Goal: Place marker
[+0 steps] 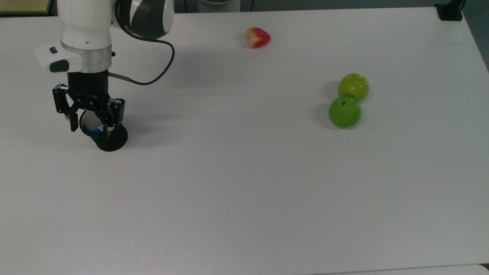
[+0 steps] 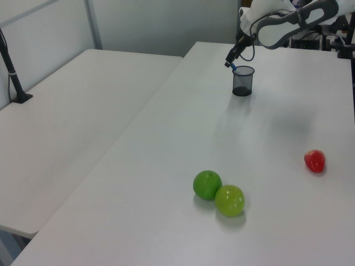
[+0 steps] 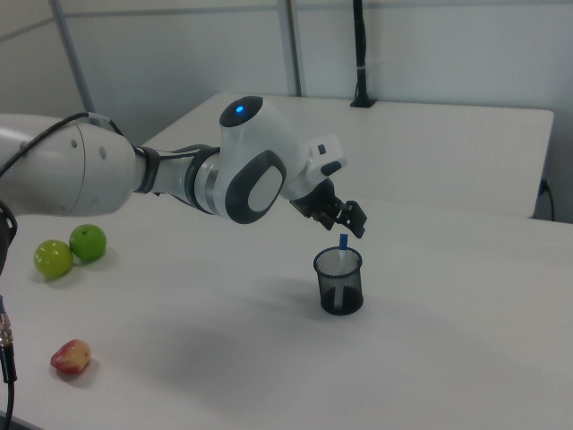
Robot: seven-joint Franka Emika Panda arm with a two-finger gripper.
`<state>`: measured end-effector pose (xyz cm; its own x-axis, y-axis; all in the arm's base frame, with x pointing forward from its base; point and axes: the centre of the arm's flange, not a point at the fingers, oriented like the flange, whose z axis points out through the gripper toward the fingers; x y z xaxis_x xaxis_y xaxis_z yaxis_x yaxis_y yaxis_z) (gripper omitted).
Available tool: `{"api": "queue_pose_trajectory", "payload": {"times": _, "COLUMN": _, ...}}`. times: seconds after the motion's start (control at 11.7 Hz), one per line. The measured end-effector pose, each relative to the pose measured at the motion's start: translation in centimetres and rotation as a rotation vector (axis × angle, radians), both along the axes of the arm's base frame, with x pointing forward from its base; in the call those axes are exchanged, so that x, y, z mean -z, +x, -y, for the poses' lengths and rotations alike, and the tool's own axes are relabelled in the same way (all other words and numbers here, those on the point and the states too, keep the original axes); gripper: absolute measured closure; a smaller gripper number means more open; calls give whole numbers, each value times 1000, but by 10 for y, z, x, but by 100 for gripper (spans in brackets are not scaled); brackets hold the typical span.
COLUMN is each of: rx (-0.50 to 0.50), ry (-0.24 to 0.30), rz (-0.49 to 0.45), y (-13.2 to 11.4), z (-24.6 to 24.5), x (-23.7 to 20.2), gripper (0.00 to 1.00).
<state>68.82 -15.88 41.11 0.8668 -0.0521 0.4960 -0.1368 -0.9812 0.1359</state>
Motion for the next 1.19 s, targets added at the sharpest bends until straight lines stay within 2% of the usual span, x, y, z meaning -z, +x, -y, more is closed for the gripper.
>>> {"api": "queue_pose_trajectory", "payload": {"times": 0.09, "rx": -1, "ry": 0, "rz": 0, "y": 0, "z": -1, "x": 0, "gripper": 24}}
{"api": "queue_pose_trajectory", "payload": {"times": 0.26, "rx": -4, "ry": 0, "rz": 2, "y": 1, "z": -3, "x": -1, "gripper": 4}}
{"api": "queue_pose_trajectory", "payload": {"times": 0.34, "rx": -7, "ry": -1, "rz": 8, "y": 2, "z": -5, "x": -5, "gripper": 0}}
{"api": "queue_pose_trajectory", "payload": {"times": 0.6, "rx": -28, "ry": 1, "rz": 24, "y": 4, "z": -20, "x": -15, "gripper": 0}}
{"api": "queue_pose_trajectory", "payload": {"times": 0.77, "rx": -62, "ry": 11, "rz": 14, "y": 8, "z": -52, "x": -24, "gripper": 0}}
{"api": "queue_pose_trajectory", "payload": {"times": 1.02, "rx": -116, "ry": 29, "rz": -82, "y": 7, "z": -107, "x": -49, "gripper": 0}}
{"api": "queue_pose_trajectory", "payload": {"times": 1.19, "rx": -150, "ry": 38, "rz": -182, "y": -7, "z": -143, "x": -69, "gripper": 0}}
